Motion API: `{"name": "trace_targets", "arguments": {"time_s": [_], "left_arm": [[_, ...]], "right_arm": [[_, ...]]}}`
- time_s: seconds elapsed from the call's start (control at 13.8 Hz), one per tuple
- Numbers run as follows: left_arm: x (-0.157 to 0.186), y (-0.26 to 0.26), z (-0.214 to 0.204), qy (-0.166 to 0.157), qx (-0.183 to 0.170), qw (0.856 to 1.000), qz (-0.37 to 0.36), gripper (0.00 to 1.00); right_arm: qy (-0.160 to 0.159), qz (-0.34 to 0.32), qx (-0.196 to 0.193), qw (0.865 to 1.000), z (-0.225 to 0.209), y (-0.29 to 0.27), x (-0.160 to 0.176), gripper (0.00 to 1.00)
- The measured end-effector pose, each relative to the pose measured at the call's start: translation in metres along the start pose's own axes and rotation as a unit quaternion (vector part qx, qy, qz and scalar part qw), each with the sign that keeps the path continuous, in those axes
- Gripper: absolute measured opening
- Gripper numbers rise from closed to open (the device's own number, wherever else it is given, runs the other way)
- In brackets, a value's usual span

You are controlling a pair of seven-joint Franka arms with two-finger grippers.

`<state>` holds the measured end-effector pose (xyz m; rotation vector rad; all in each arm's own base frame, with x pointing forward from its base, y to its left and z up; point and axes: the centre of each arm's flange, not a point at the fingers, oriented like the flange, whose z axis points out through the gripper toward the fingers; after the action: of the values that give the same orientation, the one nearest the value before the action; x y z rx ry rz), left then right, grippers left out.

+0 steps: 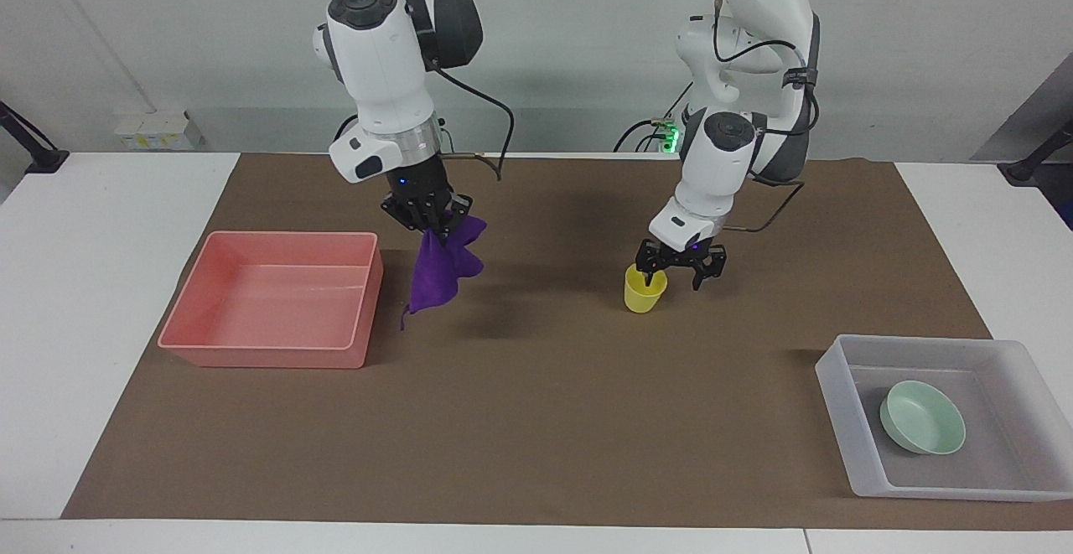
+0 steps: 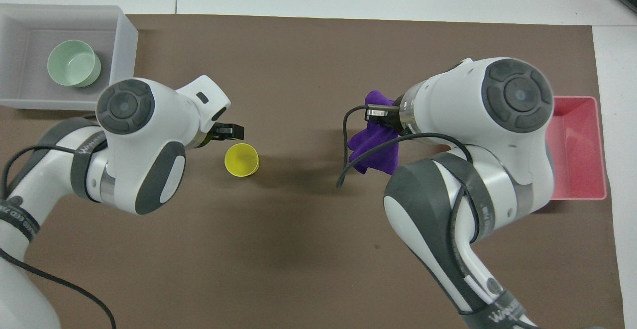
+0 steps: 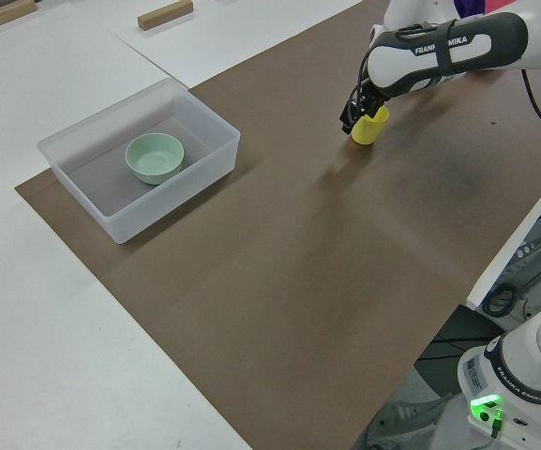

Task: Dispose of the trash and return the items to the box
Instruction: 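Carry the cloth to the pink tray while the left gripper lifts the cup, then place the cup in the bowl while the right gripper releases the cloth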

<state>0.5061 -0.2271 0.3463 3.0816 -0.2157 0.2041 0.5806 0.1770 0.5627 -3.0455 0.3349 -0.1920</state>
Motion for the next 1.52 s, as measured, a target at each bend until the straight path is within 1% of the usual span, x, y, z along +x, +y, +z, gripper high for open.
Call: {"name": "trace_targets", "arguments": {"time_s": [0.22, 0.36, 0.43, 0.51, 0.65, 0.79, 0.87, 1.01, 1.3, 1.52], "left_arm": [[-0.004, 0.006, 0.003, 0.003, -0.002, 1.000, 0.004, 0.44], [-0.003, 0.007, 0.001, 0.007, -0.003, 1.000, 0.002, 0.18], [-0.001, 0.007, -0.003, 0.011, -0.004, 1.000, 0.002, 0.07], [0.002, 0.007, -0.008, 0.015, -0.005, 1.000, 0.000, 0.03], [0.006, 0.003, -0.016, 0.020, -0.005, 1.000, -0.005, 0.03], [0.016, -0.008, -0.032, 0.023, -0.002, 1.000, -0.017, 0.03], [0.026, -0.018, -0.043, 0.028, -0.002, 0.999, -0.026, 0.03], [0.049, -0.046, -0.069, 0.040, 0.002, 0.999, -0.035, 0.03], [0.093, -0.140, -0.105, 0.064, 0.017, 0.997, -0.041, 0.03], [0.126, -0.217, -0.129, 0.061, 0.030, 0.997, -0.039, 0.03]], "right_arm": [[0.005, 0.008, -0.013, 1.000, -0.025, 0.032, 0.003, 0.03], [0.002, -0.007, -0.019, 1.000, -0.037, 0.066, 0.011, 0.03], [0.004, -0.014, -0.020, 1.000, -0.042, 0.086, 0.017, 0.03], [0.006, -0.018, -0.022, 1.000, -0.047, 0.104, 0.022, 0.03], [0.003, -0.019, -0.025, 0.999, -0.053, 0.129, 0.026, 0.03], [-0.002, -0.017, -0.029, 0.999, -0.056, 0.149, 0.026, 0.03], [-0.001, -0.016, -0.029, 0.999, -0.053, 0.159, 0.027, 0.03], [0.011, -0.026, -0.028, 0.999, -0.033, 0.182, 0.026, 0.03], [0.006, -0.040, -0.035, 0.999, 0.020, 0.238, 0.017, 0.03], [0.003, -0.038, -0.037, 0.999, 0.060, 0.259, 0.008, 0.03]]}}
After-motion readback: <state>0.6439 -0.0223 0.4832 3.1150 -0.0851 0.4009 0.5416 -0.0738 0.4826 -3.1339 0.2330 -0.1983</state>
